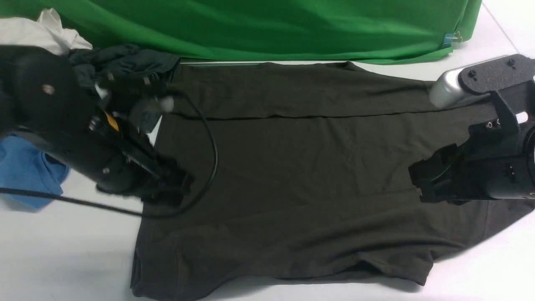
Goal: Fold a long-sleeved shirt on a white desktop.
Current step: 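Grasp the left edge of the dark T-shirt lying flat on the table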
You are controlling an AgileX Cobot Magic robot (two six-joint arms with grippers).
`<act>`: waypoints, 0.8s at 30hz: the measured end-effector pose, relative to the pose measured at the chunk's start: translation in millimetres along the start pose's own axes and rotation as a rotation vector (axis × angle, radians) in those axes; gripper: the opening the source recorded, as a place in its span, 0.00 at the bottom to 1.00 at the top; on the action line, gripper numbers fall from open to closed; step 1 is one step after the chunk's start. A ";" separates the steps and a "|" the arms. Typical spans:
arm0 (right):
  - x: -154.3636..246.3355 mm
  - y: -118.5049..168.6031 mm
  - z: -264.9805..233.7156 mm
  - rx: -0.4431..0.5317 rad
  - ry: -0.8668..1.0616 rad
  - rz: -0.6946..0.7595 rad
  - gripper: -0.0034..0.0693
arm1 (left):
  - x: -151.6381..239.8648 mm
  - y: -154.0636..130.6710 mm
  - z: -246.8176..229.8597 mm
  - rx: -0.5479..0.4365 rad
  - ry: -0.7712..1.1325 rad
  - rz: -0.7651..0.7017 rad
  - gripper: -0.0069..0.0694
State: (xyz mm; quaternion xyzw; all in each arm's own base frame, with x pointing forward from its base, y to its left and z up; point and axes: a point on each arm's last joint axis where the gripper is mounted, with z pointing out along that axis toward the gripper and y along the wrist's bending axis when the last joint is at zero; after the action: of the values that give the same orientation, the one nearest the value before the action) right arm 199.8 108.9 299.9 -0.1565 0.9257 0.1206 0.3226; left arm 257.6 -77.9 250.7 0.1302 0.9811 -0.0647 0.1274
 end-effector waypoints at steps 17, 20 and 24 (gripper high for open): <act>-4.0 1.1 -0.1 -0.009 -0.024 -0.008 0.38 | 10.0 41.0 60.2 0.066 0.123 0.122 0.80; -4.0 1.1 0.3 -0.009 -0.023 -0.011 0.38 | 8.4 42.4 72.9 0.074 0.138 0.148 0.78; -4.0 1.1 0.4 -0.009 -0.022 -0.011 0.38 | 9.1 41.9 83.9 0.103 0.169 0.141 0.74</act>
State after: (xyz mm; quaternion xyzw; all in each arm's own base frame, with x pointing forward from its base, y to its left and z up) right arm 202.6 110.9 302.2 -0.1616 0.9206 0.1247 0.3329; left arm 280.1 -49.1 163.8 0.2103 0.9722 -0.0945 0.0419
